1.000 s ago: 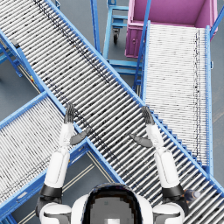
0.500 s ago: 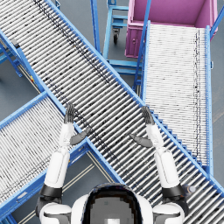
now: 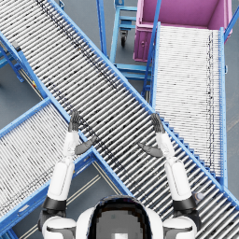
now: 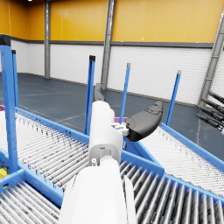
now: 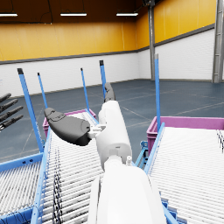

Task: Pick up the oil and place it on the left assembly line, put the cola on the right, and keep Sprite still

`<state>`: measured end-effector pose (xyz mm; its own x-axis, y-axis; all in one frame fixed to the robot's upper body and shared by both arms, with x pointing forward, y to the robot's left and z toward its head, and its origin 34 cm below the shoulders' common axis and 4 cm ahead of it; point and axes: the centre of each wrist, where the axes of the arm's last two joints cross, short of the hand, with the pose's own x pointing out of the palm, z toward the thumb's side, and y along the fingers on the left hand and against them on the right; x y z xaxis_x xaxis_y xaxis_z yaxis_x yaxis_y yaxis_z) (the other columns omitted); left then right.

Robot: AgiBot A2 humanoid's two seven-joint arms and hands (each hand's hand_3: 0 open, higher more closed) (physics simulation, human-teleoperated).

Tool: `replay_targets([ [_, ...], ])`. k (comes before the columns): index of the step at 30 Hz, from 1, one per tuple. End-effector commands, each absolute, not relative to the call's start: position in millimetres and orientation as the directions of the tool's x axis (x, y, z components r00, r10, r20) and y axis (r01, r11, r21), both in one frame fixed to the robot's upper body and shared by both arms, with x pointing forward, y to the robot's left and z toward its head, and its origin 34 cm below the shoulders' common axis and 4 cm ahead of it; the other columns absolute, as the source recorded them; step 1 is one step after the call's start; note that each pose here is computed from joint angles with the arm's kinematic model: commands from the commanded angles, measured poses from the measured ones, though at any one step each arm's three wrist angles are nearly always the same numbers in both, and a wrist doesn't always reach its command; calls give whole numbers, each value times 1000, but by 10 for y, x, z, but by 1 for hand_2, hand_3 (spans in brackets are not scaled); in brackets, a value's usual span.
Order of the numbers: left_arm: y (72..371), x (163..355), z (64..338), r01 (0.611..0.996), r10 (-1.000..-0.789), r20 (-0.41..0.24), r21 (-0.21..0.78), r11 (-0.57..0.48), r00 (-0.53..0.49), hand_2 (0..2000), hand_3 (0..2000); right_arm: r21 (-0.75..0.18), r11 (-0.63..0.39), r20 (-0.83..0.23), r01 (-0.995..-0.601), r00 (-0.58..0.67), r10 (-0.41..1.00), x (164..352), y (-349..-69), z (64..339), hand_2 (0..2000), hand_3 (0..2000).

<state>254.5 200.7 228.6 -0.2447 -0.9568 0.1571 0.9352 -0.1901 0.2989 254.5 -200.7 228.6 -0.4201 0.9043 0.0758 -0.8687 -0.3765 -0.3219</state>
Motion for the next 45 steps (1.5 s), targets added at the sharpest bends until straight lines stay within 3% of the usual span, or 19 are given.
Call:
replay_targets([
  [1,2007,2545,2286,935,-957,157,299,-190,-245,0,0,-322,-377,76,-869,-420,904,2545,-2007,2286,0,0],
  [45,2007,2545,2286,935,-957,157,299,-190,-245,0,0,-322,-377,76,-869,-420,904,2545,-2007,2286,0,0],
])
